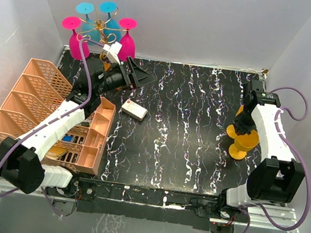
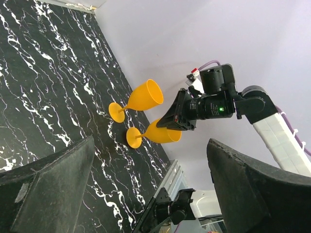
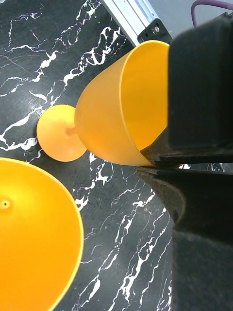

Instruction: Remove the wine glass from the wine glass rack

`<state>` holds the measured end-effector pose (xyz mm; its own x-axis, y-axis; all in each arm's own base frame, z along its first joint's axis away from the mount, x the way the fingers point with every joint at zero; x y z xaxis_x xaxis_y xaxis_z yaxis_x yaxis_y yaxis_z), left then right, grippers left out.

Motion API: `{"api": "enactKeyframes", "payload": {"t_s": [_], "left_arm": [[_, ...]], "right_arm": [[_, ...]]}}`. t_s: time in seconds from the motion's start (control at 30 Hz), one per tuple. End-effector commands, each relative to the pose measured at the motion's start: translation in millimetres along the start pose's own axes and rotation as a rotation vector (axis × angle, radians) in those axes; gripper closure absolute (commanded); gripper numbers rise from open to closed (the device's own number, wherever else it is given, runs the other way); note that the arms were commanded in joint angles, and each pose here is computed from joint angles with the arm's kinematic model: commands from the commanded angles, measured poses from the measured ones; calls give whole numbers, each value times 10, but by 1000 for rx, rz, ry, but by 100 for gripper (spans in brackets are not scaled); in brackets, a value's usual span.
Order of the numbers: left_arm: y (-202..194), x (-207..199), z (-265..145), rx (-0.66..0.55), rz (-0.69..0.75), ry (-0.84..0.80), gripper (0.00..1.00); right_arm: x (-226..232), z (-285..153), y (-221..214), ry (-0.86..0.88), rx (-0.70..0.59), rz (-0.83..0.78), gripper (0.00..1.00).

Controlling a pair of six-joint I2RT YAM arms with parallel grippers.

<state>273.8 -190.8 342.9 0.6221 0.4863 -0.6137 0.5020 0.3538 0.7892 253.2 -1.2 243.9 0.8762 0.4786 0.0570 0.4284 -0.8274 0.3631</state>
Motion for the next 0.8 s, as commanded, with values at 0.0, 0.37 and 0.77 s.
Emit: {"api": "enactKeyframes", "payload": {"t_s": [0.0,0.37,0.77], "left_arm": [[149,-173,-3,-43,50,-45,3],[142,-186,34,-33,61,-44,3],[172,-225,-10,-32,94,-30,3]], "right_arm": [[72,-57,141,37,-41,44,92],[44,-54,124,53,-35,50,80],[-27,-240,230,87,-138,70,41]]}}
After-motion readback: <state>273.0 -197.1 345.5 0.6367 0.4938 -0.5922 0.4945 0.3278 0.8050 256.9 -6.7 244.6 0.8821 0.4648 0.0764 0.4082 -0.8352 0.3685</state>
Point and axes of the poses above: each gripper's point midway between its finger pads, its own z axis out along the fingers, its own x axis along the line the jaws close on, y = z × x, the point moved 9 cm from there along -z, back along the fingers, and after that the axes turned 15 degrees about z, right-handed, at the moved point
